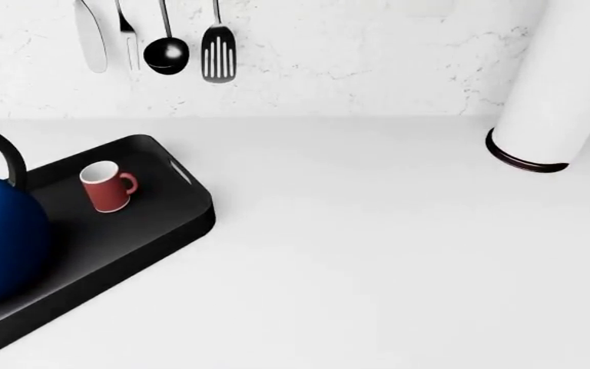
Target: Pick the kettle from the counter and place it on the tray. Then pick the mug from the cabinet and place it on the tray. Then close the cabinet doors.
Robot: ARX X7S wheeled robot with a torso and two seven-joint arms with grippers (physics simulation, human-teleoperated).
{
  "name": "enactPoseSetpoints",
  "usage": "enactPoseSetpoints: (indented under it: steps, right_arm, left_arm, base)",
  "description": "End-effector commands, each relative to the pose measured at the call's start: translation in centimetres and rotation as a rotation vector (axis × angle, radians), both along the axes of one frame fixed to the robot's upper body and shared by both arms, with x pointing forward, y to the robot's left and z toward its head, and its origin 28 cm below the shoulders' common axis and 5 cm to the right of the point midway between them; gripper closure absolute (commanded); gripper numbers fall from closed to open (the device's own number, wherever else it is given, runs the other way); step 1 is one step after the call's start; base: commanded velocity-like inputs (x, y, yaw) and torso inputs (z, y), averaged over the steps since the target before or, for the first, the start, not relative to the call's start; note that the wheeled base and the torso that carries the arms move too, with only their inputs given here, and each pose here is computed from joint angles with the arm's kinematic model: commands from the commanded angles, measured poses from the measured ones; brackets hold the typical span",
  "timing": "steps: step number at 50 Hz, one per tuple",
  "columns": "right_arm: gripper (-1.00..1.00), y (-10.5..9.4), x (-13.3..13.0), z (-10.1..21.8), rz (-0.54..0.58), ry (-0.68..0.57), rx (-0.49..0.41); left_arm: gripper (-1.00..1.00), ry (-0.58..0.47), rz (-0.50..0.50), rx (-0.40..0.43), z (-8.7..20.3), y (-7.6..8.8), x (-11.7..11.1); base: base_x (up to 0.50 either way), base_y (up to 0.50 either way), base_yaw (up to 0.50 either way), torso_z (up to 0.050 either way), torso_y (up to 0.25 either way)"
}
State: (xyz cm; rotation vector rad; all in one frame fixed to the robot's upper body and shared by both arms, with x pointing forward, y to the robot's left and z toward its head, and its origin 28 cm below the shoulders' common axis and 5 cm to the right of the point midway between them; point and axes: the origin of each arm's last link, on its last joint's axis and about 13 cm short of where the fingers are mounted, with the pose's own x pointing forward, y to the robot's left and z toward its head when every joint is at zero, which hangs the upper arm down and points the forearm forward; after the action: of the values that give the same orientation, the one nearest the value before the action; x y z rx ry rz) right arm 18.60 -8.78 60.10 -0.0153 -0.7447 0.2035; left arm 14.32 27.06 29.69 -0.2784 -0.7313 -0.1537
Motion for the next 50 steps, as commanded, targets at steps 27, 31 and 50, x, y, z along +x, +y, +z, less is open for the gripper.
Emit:
enactPoseSetpoints:
  steps: [27,31,50]
  right_arm:
    - [-1.0,5.6,10.6,-5.5,0.427,0.326,-0.015]
    - [-1.0,5.7,11.9,-6.7,0.4,0.369,-0.026]
    - [-1.0,6.2,17.2,-13.3,0.097,0.542,-0.255]
  left_arm:
    - [-1.0,0.009,0.018,-0.01,-0.3,0.6,0.0]
    - [-1.0,0.011,0.018,-0.011,-0.4,0.6,0.1]
    - [-1.0,0.024,0.019,-0.018,-1.0,0.8,0.3]
  base:
    - [0.0,0.0,0.0,0.0,0.0]
    - [0.0,0.0,0.0,0.0,0.0]
    - [0.0,0.0,0.0,0.0,0.0]
